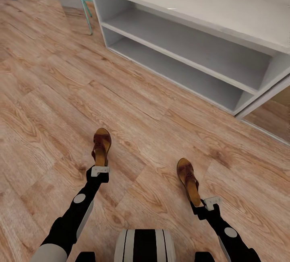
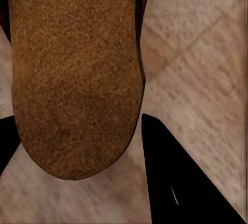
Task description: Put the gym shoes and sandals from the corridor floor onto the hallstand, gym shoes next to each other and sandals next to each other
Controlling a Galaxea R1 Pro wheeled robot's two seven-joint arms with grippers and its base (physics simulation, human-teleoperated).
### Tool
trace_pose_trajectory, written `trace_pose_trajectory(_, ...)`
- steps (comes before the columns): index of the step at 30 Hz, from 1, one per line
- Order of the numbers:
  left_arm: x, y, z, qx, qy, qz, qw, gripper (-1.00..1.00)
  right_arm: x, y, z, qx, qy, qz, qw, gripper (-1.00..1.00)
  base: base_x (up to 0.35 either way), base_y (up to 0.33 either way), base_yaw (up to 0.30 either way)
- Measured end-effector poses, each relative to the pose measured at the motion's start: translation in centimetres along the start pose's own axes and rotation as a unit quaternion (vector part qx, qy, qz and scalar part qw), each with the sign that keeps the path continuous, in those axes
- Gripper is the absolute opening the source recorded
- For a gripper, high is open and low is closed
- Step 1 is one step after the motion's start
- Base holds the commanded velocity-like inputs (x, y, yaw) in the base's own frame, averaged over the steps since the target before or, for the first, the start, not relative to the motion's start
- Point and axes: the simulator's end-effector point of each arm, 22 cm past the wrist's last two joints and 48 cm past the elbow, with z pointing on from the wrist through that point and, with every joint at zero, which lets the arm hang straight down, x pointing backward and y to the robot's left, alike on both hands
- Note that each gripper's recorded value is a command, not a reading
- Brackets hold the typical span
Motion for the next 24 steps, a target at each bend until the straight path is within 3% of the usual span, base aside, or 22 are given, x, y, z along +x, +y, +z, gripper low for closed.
trace_pose_trajectory(11, -0.8, 0.4, -1.6, -0.006, -0.007, -0.001, 1.0, -1.0, -2.5, -0.3, -0.7, 0.003, -0.023, -0.002, 0.9997, -1.0, 0.0, 0.0, 0.0)
trace_pose_trajectory(17, 3.8, 2.8, -4.6, -0.029, 0.029, -0.005, 0.9991, -1.0, -4.2, -0.7, -1.1, 0.008, -0.039, -0.004, 0.9992, -1.0, 0.0, 0.0, -0.018)
trace_pose_trajectory(19, 6.9, 3.6, -6.7, -0.04, 0.051, -0.01, 0.9978, -1.0, -4.7, -1.0, -1.3, 0.011, -0.045, -0.003, 0.9989, -1.0, 0.0, 0.0, -0.087)
trace_pose_trajectory(24, 9.3, 6.6, -9.9, -0.075, 0.051, -0.025, 0.9956, -1.0, -6.0, -1.3, -1.8, 0.013, -0.057, -0.004, 0.9983, -1.0, 0.0, 0.0, -0.095)
